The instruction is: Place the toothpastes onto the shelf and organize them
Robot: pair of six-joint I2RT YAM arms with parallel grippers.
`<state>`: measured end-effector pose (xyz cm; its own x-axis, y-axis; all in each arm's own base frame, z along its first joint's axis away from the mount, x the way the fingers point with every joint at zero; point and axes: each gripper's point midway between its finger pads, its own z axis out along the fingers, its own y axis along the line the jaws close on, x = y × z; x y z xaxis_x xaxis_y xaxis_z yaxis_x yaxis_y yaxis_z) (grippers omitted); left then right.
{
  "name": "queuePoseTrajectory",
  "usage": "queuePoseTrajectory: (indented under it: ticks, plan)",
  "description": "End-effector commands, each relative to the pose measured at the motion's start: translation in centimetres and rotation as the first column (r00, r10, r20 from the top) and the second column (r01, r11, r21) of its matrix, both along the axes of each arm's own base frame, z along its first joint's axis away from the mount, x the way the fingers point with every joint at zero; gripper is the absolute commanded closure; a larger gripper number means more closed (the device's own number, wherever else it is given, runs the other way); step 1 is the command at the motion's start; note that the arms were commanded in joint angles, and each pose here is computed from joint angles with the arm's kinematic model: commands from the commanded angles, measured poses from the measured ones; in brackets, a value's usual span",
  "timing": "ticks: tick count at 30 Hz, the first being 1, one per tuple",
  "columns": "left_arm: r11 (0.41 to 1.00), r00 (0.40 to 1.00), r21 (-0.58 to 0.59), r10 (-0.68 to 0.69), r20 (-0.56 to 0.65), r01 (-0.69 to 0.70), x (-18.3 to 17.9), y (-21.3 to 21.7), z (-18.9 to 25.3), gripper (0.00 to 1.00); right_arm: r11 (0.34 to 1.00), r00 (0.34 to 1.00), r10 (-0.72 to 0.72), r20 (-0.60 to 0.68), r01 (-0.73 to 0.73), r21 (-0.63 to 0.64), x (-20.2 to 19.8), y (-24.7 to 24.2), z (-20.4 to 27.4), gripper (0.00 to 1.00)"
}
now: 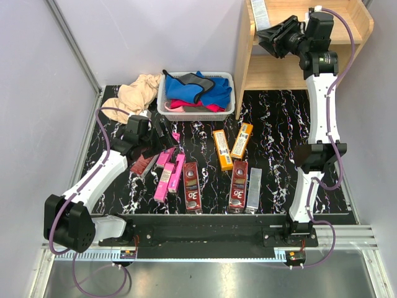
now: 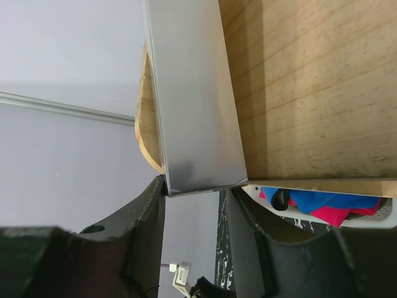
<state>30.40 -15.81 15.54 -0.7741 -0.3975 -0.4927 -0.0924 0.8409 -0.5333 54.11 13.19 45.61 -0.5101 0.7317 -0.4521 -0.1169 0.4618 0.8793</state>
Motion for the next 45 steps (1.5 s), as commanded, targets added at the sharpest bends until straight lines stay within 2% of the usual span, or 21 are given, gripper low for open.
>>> queuePoseTrajectory:
  ticks: [1, 5, 6, 8, 9, 13, 16, 23, 28, 34, 37, 40, 43, 45]
  plan:
    - [0.999, 0.999, -0.022, -0.027, 0.031, 0.028, 0.3, -0.7, 0.4, 0.01, 0.996, 0.992, 0.082, 0.093, -0.085, 0.026, -0.9, 1.9, 2.6, 0.59]
    - [0.999, 0.999, -0.022, -0.028, 0.028, 0.029, 0.3, -0.7, 0.3, 0.01, 0.994, 0.991, 0.098, 0.094, -0.101, 0.030, -1.1, 2.1, 2.6, 0.52]
    - [0.999, 0.999, -0.021, -0.027, 0.027, 0.028, 0.3, -0.6, 0.2, 0.01, 0.995, 0.991, 0.097, 0.097, -0.100, 0.027, -1.2, 2.1, 2.7, 0.44]
    - [0.999, 0.999, -0.023, -0.029, 0.028, 0.030, 0.4, -0.7, 0.3, 0.01, 0.995, 0.990, 0.090, 0.108, -0.093, 0.021, -1.5, 2.0, 3.2, 0.36]
    - [0.999, 0.999, -0.025, -0.030, 0.029, 0.031, 0.4, -0.7, 0.4, 0.01, 0.996, 0.990, 0.085, 0.115, -0.088, 0.014, -1.6, 1.9, 3.3, 0.29]
    - [0.999, 0.999, -0.023, -0.033, 0.017, 0.033, 0.3, -0.8, 0.0, 0.01, 0.997, 0.987, 0.078, 0.140, -0.079, 0.001, -2.2, 1.7, 4.1, 0.16]
    - [0.999, 0.999, -0.022, -0.034, 0.017, 0.034, 0.4, -0.8, 0.0, 0.01, 0.996, 0.985, 0.088, 0.151, -0.088, -0.003, -2.7, 1.8, 4.5, 0.10]
    - [0.999, 0.999, -0.016, -0.038, 0.020, 0.038, 0.4, -0.8, 0.0, 0.01, 0.995, 0.985, 0.095, 0.146, -0.092, -0.027, -4.7, 1.7, 4.6, 0.03]
    - [0.999, 0.999, -0.011, -0.040, 0.033, 0.040, 0.5, -0.7, 0.3, 0.01, 0.995, 0.982, 0.092, 0.163, -0.084, -0.058, -6.8, 1.4, 4.4, 0.02]
    - [0.999, 0.998, -0.006, -0.052, 0.042, 0.053, 0.5, -0.7, 0.3, 0.01, 0.996, 0.981, 0.076, 0.178, -0.065, -0.067, -11.2, 0.9, 2.5, 0.02]
    - [0.998, 0.997, -0.010, -0.061, 0.041, 0.061, 0.5, -0.9, 0.1, 0.01, 0.995, 0.981, 0.065, 0.183, -0.050, -0.087, -14.7, 0.5, 1.0, 0.01]
    - [0.998, 0.997, -0.011, -0.068, 0.033, 0.069, 0.4, -1.0, -0.4, 0.01, 0.992, 0.994, 0.053, 0.099, -0.041, -0.117, -16.7, 0.0, -4.2, 0.01]
    - [0.997, 0.996, -0.013, -0.081, 0.028, 0.081, 0.3, -1.4, -0.6, 0.01, 0.988, 0.996, 0.042, 0.075, -0.030, -0.154, -19.1, -0.5, -6.5, 0.01]
    - [0.996, 0.995, -0.012, -0.093, 0.032, 0.093, 0.2, -1.8, -0.6, 0.01, 0.982, 1.000, 0.024, -0.001, -0.024, -0.189, -20.0, -1.0, -10.6, 0.01]
